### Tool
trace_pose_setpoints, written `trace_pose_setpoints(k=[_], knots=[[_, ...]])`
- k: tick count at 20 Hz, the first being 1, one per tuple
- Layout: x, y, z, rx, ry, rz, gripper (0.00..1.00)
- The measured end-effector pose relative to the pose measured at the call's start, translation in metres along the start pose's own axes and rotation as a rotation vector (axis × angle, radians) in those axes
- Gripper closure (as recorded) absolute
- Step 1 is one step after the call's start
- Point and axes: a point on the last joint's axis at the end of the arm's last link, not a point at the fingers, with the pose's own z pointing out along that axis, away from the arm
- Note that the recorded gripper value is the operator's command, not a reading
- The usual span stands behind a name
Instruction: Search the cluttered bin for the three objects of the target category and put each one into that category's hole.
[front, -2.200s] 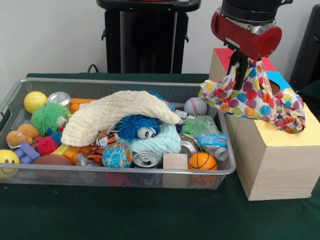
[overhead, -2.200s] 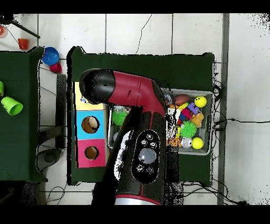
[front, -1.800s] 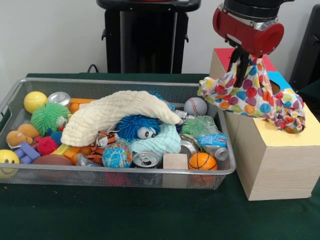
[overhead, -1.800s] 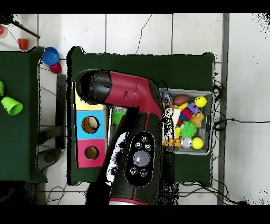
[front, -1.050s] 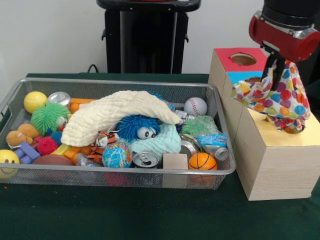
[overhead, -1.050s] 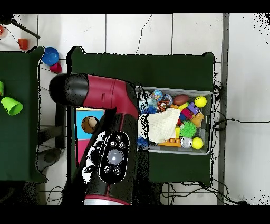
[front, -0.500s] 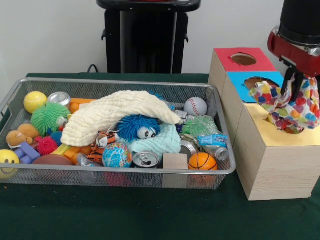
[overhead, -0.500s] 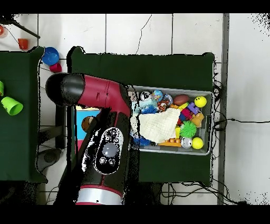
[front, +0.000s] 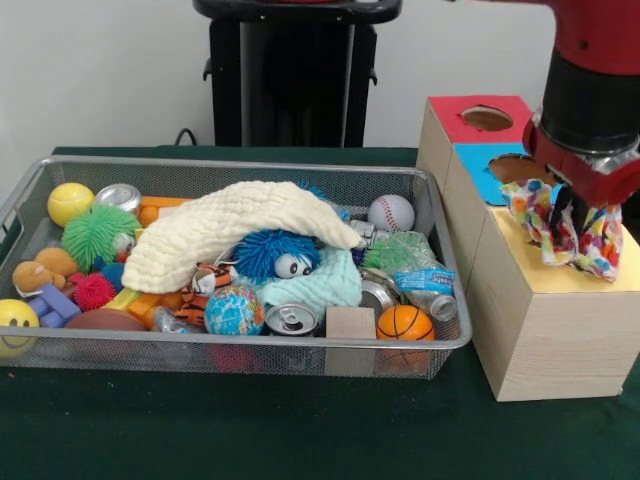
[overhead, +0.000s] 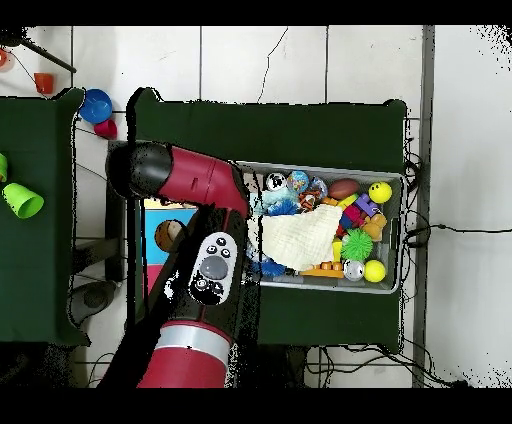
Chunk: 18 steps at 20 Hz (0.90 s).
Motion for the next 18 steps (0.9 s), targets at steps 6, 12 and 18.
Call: trace_pose_setpoints(k=[6,12,18], knots=[[-0.004,0.005,0.025,-0.033,-0.014,0.023,1.00],[-0.003,0.010,0.055,-0.088,-0.050,0.022,1.00],[0.000,0.010,0.066,-0.112,-0.080,0.007,1.00]])
